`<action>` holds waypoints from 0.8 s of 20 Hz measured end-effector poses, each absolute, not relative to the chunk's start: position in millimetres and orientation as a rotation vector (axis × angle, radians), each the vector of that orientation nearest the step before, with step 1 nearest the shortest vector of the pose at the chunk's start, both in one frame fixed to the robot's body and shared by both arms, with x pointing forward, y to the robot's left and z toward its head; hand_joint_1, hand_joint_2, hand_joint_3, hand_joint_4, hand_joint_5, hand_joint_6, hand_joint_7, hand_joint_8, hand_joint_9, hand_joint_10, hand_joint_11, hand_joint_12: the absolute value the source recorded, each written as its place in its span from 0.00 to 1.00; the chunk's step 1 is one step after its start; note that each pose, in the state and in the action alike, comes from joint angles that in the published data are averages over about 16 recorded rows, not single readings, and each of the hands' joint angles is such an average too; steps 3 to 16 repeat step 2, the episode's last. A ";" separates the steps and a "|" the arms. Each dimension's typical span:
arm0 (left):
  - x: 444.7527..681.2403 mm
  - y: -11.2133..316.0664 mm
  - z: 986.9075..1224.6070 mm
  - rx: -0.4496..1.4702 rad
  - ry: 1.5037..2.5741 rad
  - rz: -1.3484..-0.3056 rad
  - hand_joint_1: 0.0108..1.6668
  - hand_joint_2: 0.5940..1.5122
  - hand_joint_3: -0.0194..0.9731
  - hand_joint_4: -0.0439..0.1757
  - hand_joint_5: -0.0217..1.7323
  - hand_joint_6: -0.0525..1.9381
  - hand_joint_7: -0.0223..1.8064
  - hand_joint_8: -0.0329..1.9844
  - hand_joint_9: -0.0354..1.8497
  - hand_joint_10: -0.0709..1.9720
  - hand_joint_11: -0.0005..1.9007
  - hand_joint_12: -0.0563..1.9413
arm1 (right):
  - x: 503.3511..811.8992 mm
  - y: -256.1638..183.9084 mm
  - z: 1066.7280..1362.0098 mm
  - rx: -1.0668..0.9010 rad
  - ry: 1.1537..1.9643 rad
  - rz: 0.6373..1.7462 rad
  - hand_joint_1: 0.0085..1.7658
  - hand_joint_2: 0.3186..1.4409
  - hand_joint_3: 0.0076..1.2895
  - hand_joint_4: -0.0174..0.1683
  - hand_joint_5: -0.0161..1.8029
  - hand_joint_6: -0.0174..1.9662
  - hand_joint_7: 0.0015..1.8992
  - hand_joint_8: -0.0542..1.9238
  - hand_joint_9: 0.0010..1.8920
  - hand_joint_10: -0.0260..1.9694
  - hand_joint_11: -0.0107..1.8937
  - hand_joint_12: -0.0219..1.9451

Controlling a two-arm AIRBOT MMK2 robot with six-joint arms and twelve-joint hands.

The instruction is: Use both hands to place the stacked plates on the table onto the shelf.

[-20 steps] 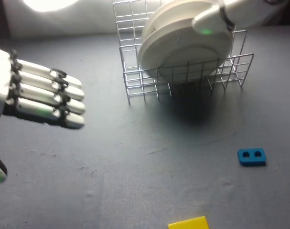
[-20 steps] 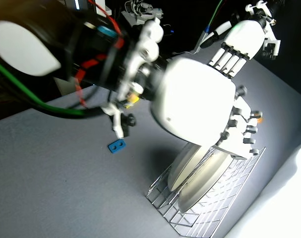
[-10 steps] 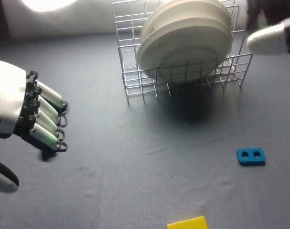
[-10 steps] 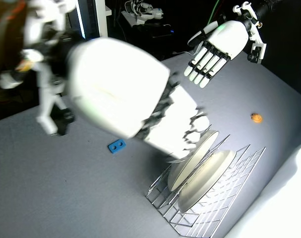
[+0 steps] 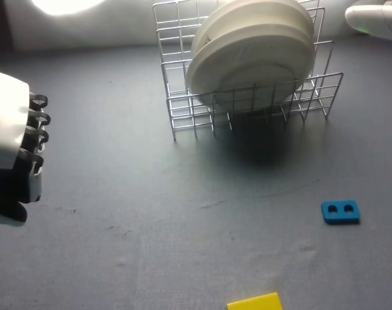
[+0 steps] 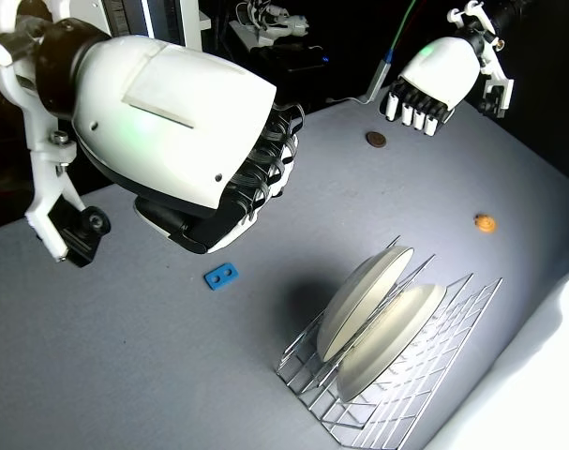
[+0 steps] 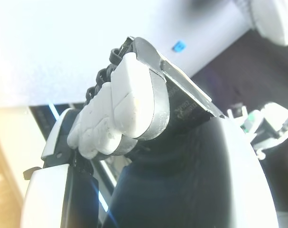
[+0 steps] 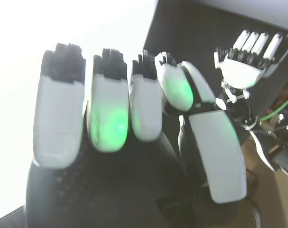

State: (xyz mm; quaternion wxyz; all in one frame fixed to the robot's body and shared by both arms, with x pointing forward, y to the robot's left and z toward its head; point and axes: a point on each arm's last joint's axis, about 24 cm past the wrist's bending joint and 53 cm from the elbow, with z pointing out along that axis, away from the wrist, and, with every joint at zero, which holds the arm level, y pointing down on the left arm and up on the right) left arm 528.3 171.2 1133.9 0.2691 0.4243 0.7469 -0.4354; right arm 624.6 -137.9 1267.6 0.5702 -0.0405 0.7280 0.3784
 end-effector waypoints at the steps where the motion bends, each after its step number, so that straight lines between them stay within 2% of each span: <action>1: 528.8 171.8 1134.0 1.145 2.012 -1.173 0.36 0.82 0.01 0.83 0.81 0.97 0.90 0.96 0.90 0.97 0.86 0.99 | 624.6 -137.7 1269.9 -0.103 1.696 0.887 0.27 0.93 0.00 0.38 0.79 0.95 0.87 0.98 0.92 0.97 0.97 0.98; 2: 529.3 172.4 1134.2 1.146 2.011 -1.171 0.37 0.82 0.01 0.89 0.81 0.97 0.90 0.96 0.91 0.97 0.88 0.99 | 624.5 -137.5 1271.9 -0.113 1.683 0.884 0.28 0.94 0.00 0.41 0.81 0.95 0.89 0.99 0.93 0.98 0.98 0.98; 16: 529.3 172.4 1134.2 1.146 2.011 -1.171 0.37 0.82 0.01 0.89 0.81 0.97 0.90 0.96 0.91 0.97 0.88 0.99 | 624.5 -137.5 1271.9 -0.113 1.683 0.884 0.28 0.94 0.00 0.41 0.81 0.95 0.89 0.99 0.93 0.98 0.98 0.98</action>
